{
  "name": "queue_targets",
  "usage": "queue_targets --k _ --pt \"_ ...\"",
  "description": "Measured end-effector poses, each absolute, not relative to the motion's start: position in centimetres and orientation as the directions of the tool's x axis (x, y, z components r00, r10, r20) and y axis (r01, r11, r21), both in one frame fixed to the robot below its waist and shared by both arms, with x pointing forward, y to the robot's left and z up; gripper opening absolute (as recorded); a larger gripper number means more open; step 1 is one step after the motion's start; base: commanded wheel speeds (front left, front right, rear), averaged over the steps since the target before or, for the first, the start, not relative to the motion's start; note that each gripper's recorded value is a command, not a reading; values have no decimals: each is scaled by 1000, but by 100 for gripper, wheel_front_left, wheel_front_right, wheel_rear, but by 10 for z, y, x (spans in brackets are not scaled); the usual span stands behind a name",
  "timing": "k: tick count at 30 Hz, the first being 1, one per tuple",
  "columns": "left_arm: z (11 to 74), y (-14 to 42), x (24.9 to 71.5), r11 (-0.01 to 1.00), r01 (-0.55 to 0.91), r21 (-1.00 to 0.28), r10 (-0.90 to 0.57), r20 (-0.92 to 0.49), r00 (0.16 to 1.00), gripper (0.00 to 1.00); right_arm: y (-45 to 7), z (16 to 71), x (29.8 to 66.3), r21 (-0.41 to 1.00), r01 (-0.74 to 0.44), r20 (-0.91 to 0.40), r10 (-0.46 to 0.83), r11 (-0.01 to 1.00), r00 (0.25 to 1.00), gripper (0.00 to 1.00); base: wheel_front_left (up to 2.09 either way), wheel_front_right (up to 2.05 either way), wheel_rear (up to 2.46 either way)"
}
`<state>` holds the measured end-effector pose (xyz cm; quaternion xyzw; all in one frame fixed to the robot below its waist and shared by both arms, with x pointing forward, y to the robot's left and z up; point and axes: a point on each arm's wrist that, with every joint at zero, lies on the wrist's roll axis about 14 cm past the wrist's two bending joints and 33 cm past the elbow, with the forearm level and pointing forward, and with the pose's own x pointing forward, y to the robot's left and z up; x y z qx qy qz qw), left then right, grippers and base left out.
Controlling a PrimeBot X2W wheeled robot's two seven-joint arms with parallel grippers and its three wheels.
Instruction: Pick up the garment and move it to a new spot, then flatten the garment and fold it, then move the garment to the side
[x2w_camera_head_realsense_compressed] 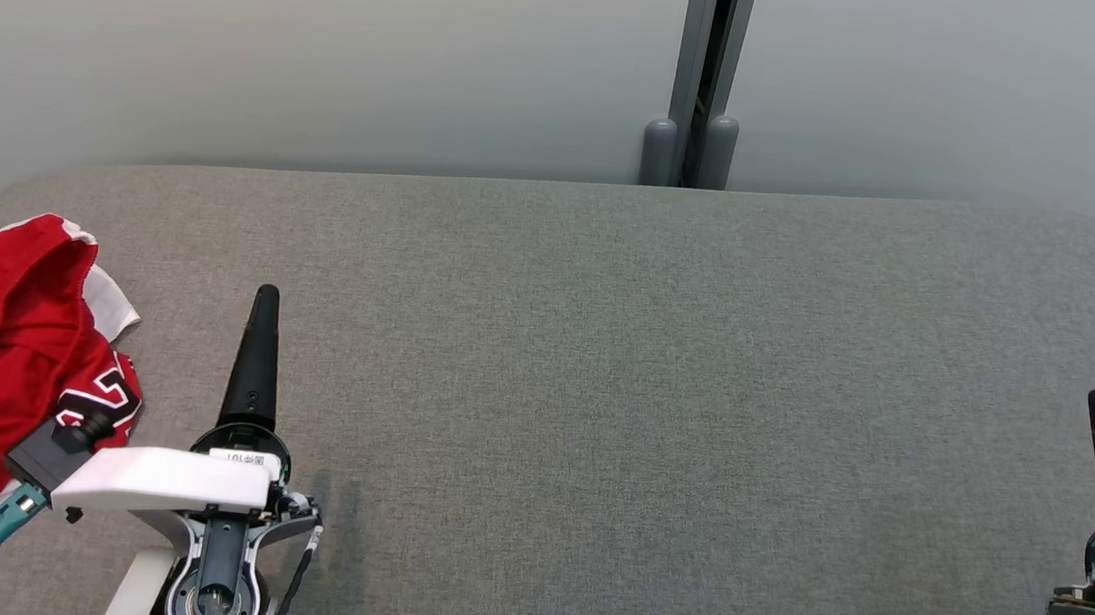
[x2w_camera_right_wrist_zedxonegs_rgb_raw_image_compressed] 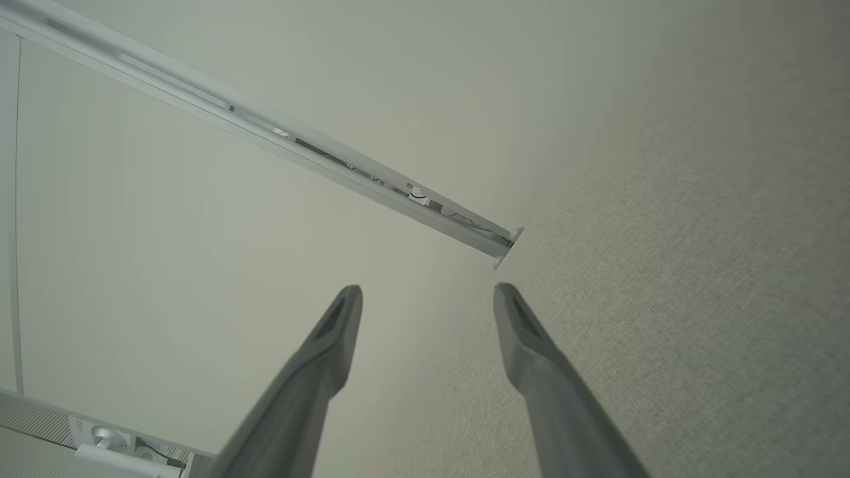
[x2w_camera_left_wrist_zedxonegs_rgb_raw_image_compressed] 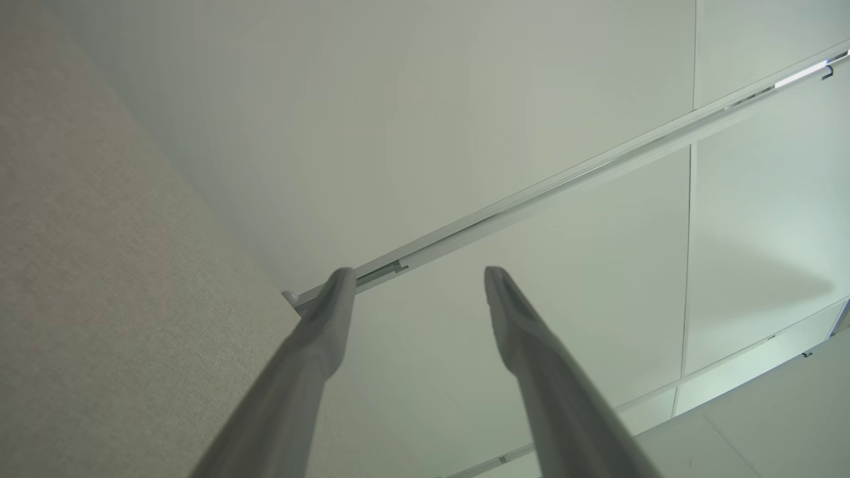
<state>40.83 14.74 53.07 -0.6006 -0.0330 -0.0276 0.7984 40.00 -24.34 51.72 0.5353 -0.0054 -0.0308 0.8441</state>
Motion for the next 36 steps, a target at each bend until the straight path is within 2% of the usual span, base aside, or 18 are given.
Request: queue_targets --k 8,15,29,36 --pt "552 144 410 479 160 -863 -35 164 986 100 -238 532 404 782 22 12 -51 622 999 100 0 0 0" --pt "563 138 410 634 201 -746 -72 203 977 100 -232 540 405 668 5 37 -41 744 998 100 0 0 0" --pt "564 135 408 836 212 -506 -123 203 971 100 -217 547 406 469 -26 59 -2 883 998 100 0 0 0" --pt "559 134 407 879 201 -433 -135 179 974 100 -211 547 405 393 -38 64 14 919 998 100 0 0 0"
